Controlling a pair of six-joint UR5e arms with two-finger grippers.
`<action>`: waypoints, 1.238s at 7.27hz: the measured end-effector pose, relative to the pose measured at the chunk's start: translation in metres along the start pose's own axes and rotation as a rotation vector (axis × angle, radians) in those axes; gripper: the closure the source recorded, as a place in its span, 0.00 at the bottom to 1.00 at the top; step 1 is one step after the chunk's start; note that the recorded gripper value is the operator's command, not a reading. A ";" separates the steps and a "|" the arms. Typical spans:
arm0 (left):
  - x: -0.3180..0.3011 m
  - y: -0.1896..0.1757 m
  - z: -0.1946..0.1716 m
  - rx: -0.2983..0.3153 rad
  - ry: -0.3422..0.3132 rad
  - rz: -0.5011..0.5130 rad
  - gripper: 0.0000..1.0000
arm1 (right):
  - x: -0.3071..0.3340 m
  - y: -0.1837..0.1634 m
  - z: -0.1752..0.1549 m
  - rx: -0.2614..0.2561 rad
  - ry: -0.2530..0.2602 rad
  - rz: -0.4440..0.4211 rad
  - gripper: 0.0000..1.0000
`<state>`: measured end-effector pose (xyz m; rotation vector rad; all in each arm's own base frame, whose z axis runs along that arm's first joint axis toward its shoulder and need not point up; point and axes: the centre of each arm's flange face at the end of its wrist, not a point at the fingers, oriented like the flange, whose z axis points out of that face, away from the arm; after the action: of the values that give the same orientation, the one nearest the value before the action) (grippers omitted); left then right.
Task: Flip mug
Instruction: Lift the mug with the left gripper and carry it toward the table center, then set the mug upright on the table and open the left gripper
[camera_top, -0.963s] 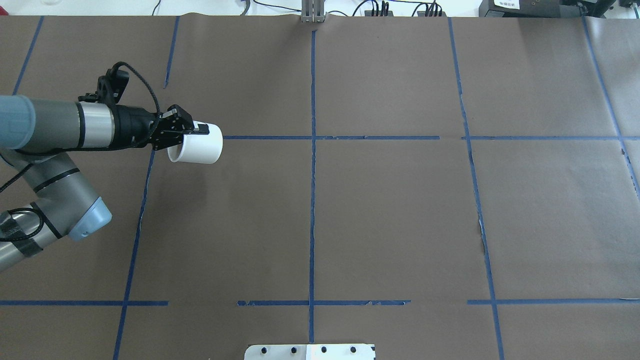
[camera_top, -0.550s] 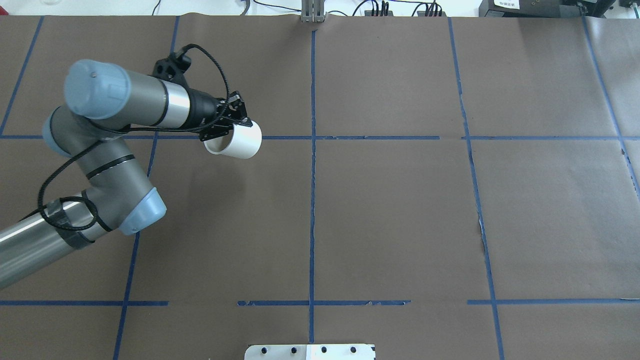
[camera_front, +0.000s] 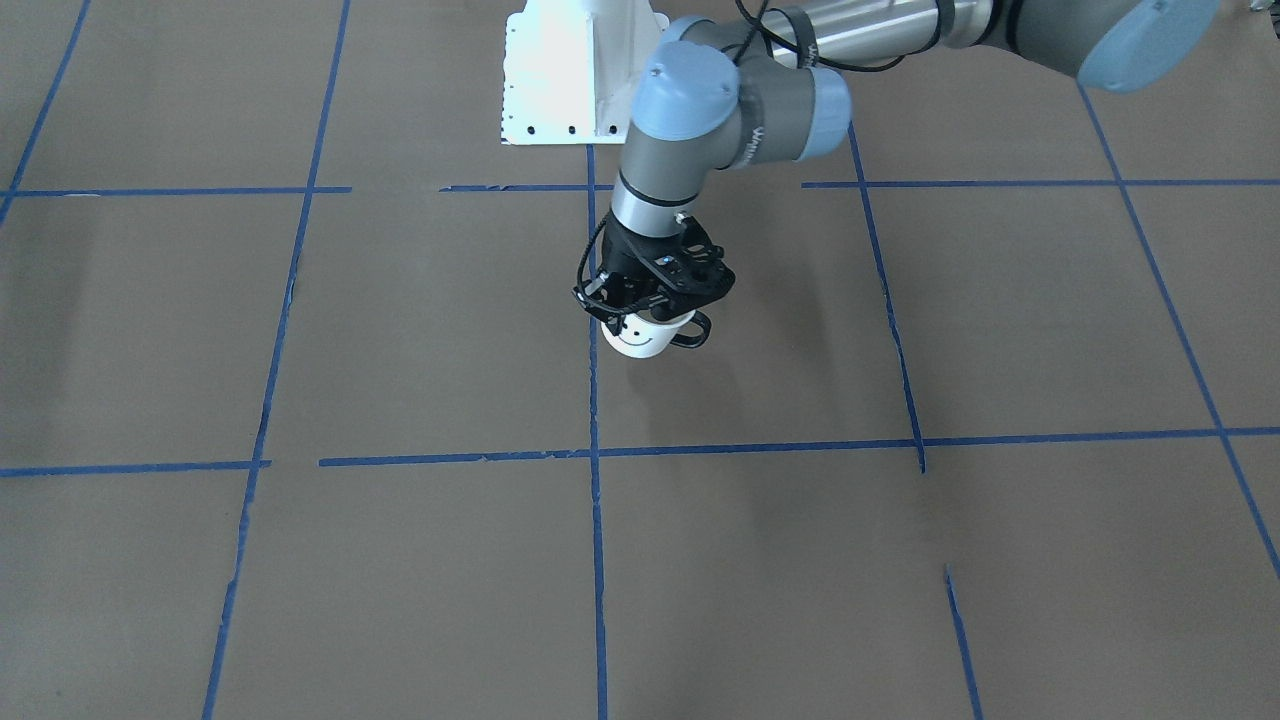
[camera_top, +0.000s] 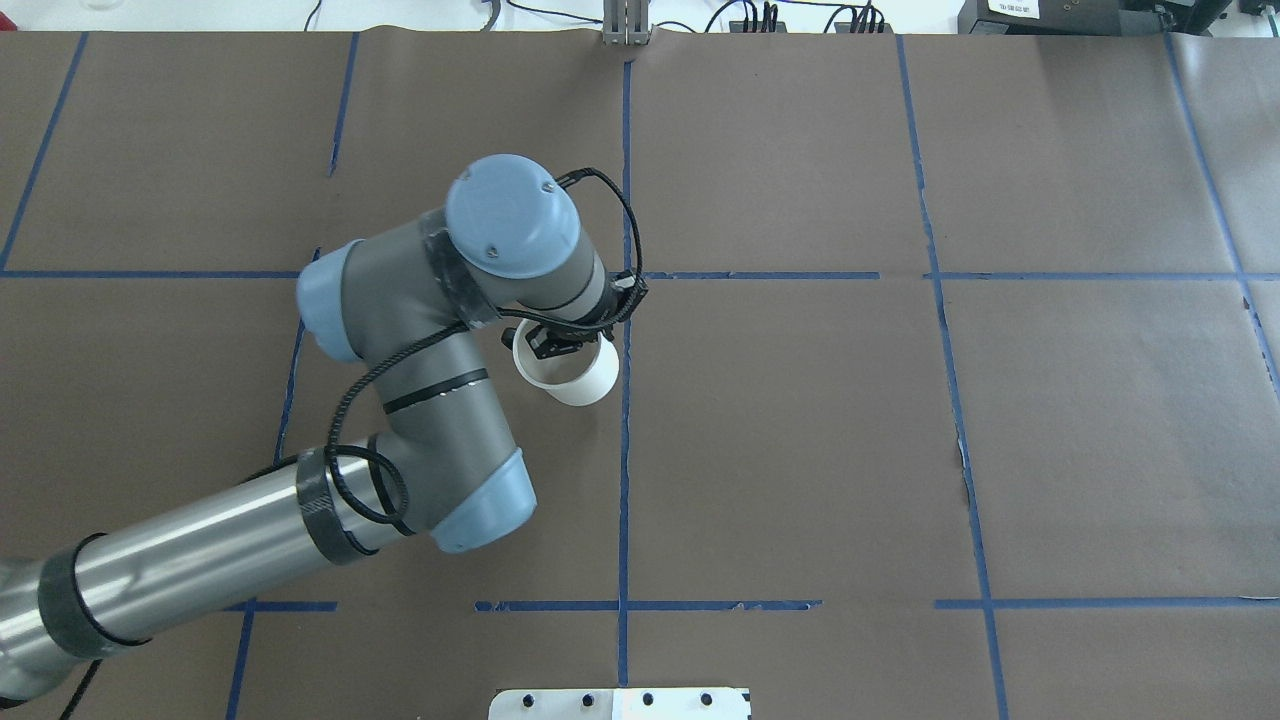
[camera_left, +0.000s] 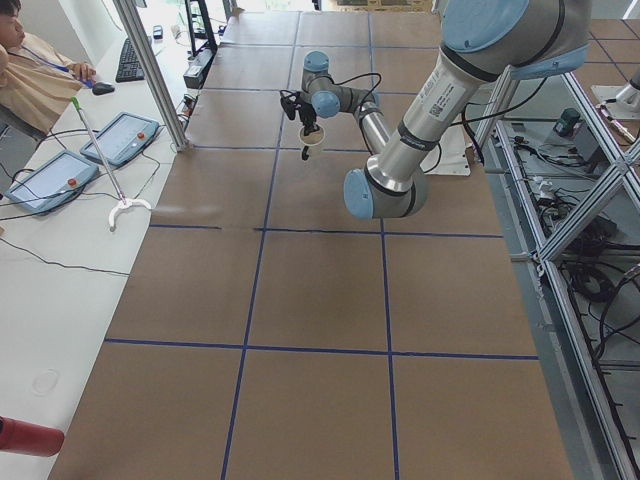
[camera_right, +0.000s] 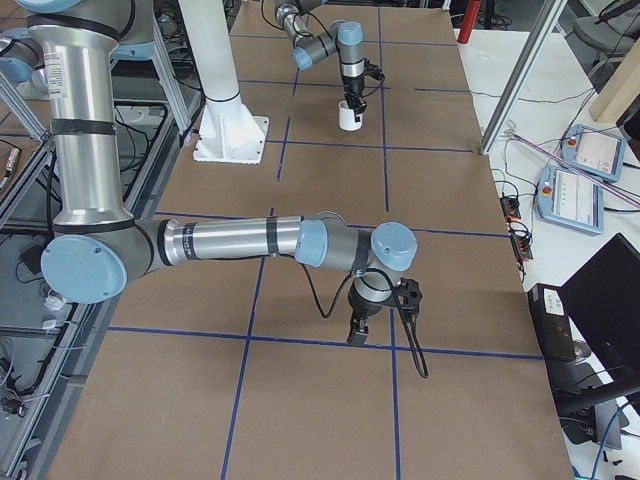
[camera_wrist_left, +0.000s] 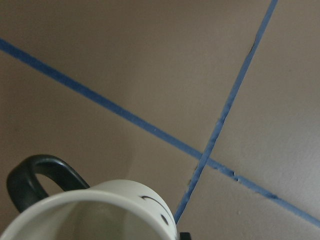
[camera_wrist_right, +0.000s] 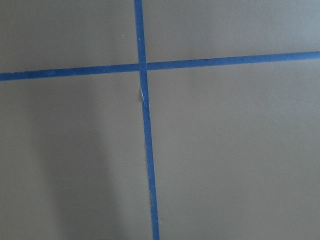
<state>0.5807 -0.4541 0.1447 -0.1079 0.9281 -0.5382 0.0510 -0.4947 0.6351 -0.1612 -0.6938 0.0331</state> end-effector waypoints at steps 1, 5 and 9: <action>0.011 0.025 0.015 0.002 -0.060 0.006 1.00 | 0.000 0.000 0.000 0.000 0.000 0.000 0.00; 0.029 0.045 0.043 0.039 -0.124 0.013 0.00 | 0.000 0.000 0.000 0.000 0.000 0.000 0.00; 0.013 0.040 -0.024 0.041 0.008 0.076 0.00 | 0.000 0.000 0.000 0.000 0.000 0.000 0.00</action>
<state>0.5841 -0.4228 0.1078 -0.0333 0.9243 -0.4872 0.0510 -0.4945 0.6353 -0.1616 -0.6937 0.0332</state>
